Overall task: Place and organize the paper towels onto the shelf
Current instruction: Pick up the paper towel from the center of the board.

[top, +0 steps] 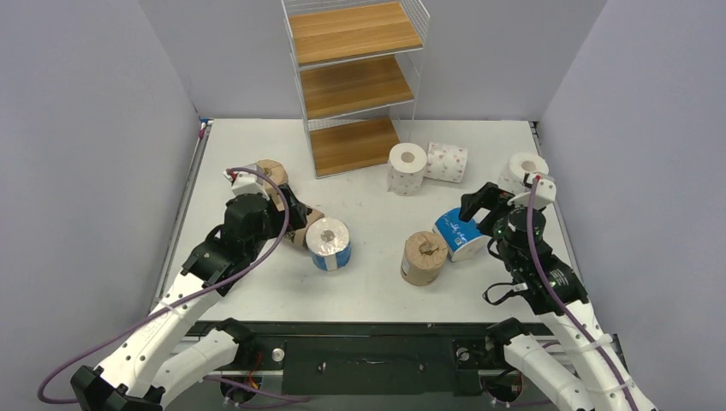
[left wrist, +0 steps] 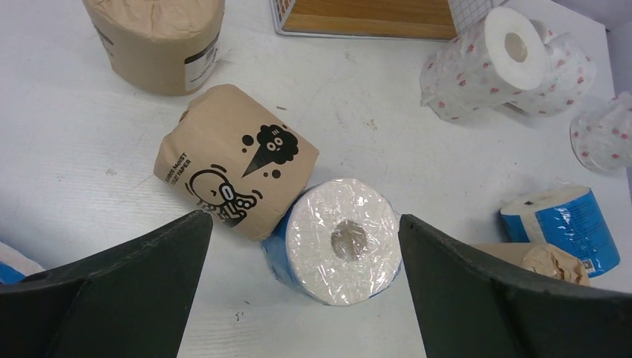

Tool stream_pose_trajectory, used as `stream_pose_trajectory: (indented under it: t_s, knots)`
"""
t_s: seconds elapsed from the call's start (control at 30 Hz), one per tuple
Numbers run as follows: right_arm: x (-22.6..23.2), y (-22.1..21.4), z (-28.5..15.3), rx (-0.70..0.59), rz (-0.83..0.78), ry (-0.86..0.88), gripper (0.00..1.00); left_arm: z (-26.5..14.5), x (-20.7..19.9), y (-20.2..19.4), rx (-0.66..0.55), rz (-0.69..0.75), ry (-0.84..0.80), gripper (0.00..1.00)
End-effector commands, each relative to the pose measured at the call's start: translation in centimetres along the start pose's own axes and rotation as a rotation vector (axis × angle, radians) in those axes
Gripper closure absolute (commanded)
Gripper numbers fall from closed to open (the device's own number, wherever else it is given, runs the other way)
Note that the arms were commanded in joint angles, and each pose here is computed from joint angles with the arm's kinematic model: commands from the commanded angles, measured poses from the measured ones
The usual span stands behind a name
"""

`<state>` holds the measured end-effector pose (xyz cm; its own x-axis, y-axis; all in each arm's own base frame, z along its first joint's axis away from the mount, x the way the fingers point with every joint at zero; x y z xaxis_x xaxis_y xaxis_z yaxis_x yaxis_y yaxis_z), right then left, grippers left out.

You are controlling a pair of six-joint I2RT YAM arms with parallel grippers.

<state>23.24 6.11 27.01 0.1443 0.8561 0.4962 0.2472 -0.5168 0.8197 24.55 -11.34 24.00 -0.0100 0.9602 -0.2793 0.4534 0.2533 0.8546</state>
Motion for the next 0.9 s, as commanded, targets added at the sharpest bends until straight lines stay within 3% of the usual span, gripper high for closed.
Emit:
stream_pose_trajectory:
  t_s: [0.0, 0.27, 0.53, 0.87]
  knots:
    - [2.4, -0.1, 0.0, 0.064, -0.079, 0.086, 0.13, -0.7, -1.8, 1.9, -0.079, 0.003, -0.125, 0.04]
    - [3.4, -3.5, 1.8, 0.231, -0.21, 0.014, 0.16, -0.2, -1.6, 0.9, -0.01, 0.045, -0.105, 0.04]
    - [1.1, -6.3, 1.5, 0.358, -0.303, -0.097, 0.21, 0.5, -1.1, -1.2, 0.057, 0.054, -0.088, 0.04]
    - [0.1, -10.2, 1.0, 0.484, -0.307, -0.085, 0.29, 1.1, -1.6, -2.3, 0.075, 0.025, -0.121, 0.04]
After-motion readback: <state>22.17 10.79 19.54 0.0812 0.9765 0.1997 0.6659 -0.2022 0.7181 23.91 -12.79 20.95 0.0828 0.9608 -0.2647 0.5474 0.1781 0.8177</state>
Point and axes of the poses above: each gripper's point midway between its finger pads, its own z axis out along the fingers, its own x axis along the line the jaws close on, y = z × x, the point moved 3 cm from there along -z, back along the fingers, and after that the axes turned 7 degrees about z, right-handed, at the moved point
